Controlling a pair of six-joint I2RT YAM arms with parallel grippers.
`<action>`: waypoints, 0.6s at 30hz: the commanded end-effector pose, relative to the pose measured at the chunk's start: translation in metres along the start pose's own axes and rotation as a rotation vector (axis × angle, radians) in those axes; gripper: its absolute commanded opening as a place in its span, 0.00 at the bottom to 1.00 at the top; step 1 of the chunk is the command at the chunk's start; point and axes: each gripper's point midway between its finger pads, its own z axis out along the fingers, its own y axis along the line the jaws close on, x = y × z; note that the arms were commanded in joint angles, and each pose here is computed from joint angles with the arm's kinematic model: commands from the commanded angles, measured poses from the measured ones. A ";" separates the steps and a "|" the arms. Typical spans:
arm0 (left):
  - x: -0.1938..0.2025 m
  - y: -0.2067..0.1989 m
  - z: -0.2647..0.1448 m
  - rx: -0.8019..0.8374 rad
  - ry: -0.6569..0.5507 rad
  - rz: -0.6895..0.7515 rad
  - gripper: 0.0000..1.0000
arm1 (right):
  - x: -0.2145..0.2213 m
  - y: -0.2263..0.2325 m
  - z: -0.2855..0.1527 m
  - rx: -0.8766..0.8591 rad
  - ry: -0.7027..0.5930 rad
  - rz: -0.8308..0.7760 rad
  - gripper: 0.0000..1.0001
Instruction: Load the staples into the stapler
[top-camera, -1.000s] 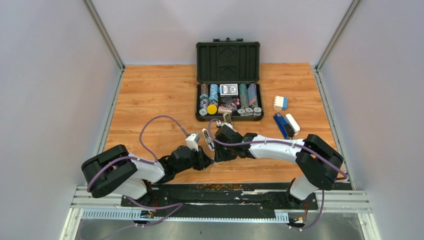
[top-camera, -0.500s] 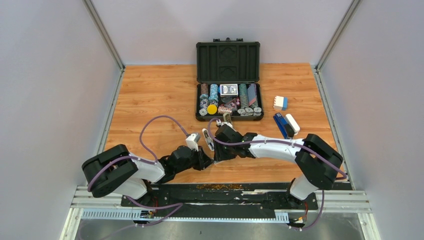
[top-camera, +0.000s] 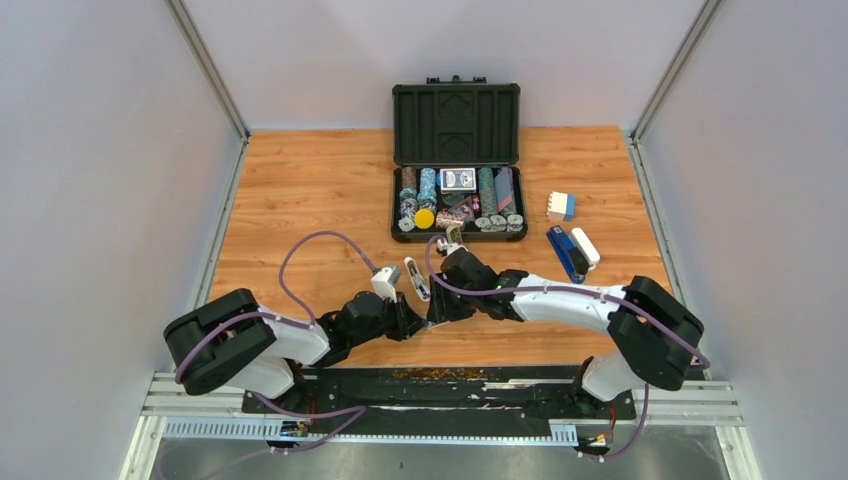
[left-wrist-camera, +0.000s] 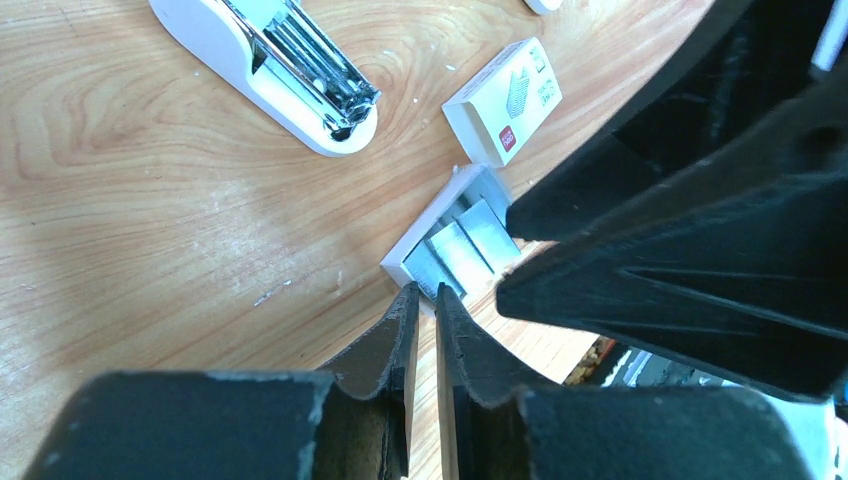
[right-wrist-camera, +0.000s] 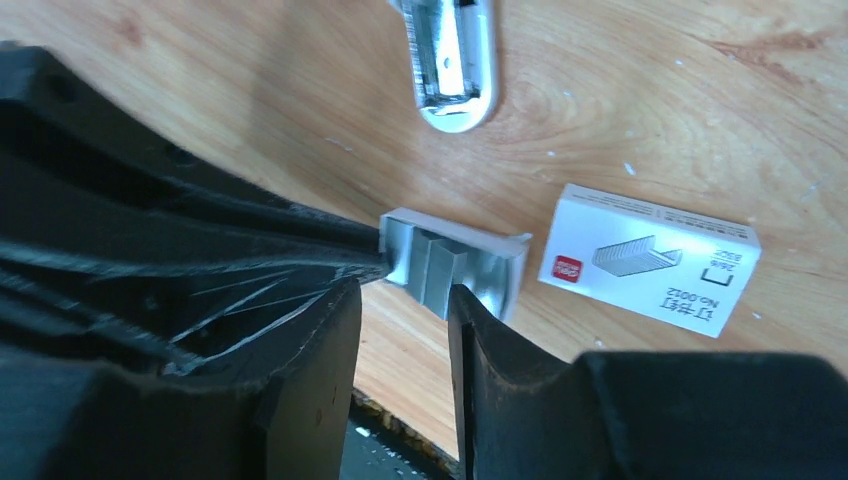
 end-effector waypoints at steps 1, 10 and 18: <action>-0.008 -0.008 0.005 0.012 -0.025 -0.004 0.18 | -0.030 0.064 -0.026 -0.287 -0.124 -0.048 0.37; -0.009 -0.006 0.004 -0.002 -0.028 -0.007 0.18 | -0.031 0.059 -0.025 -0.261 -0.133 -0.059 0.37; -0.011 -0.007 0.002 -0.002 -0.039 -0.004 0.20 | -0.026 0.020 -0.021 -0.034 -0.101 -0.048 0.34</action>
